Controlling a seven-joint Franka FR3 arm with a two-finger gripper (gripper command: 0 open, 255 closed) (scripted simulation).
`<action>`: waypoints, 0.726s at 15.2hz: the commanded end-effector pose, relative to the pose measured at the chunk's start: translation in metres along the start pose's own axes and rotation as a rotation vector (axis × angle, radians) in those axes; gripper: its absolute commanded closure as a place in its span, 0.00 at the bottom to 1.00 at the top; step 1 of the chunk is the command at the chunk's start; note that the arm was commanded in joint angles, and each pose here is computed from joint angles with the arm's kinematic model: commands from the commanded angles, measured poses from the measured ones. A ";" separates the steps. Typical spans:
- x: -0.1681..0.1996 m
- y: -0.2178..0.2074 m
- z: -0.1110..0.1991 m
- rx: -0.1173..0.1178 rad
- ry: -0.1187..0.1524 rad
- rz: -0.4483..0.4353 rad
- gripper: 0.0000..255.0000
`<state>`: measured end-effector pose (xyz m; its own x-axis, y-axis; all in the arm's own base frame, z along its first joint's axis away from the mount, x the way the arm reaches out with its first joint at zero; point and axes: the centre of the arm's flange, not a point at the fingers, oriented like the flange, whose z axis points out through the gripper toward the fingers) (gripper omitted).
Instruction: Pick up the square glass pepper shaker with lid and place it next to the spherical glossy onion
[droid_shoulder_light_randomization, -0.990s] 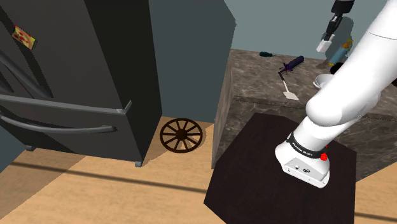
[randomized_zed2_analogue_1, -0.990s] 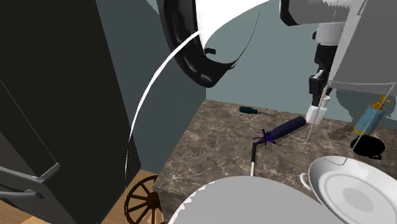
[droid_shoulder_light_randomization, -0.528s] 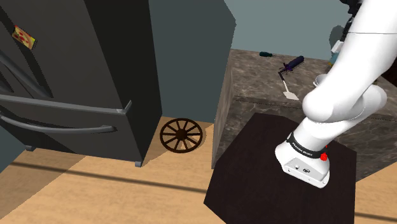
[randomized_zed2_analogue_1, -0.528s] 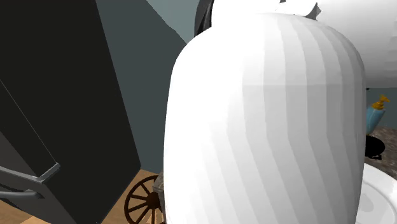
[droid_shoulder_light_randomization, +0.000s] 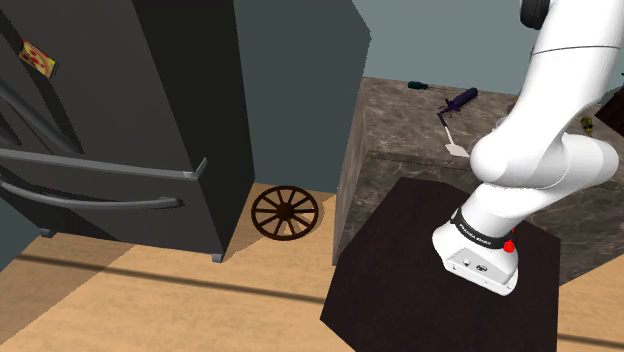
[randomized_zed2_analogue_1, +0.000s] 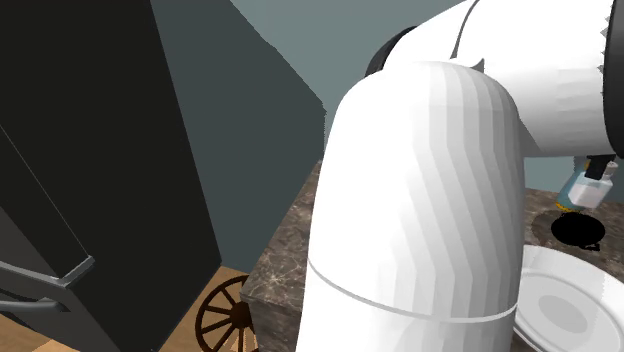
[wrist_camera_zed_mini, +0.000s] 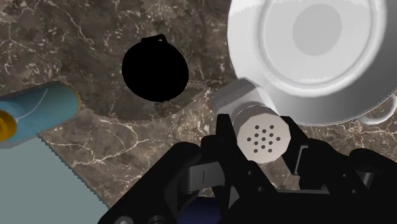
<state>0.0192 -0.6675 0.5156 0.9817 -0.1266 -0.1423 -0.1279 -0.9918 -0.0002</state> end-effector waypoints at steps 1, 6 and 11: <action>0.000 0.002 0.011 0.000 0.000 -0.001 1.00; 0.004 0.002 0.037 0.000 0.000 -0.001 1.00; 0.008 0.002 0.063 0.000 0.000 -0.001 1.00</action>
<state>0.0188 -0.6696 0.4577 0.9818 -0.1260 -0.1419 -0.1273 -0.9919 -0.0004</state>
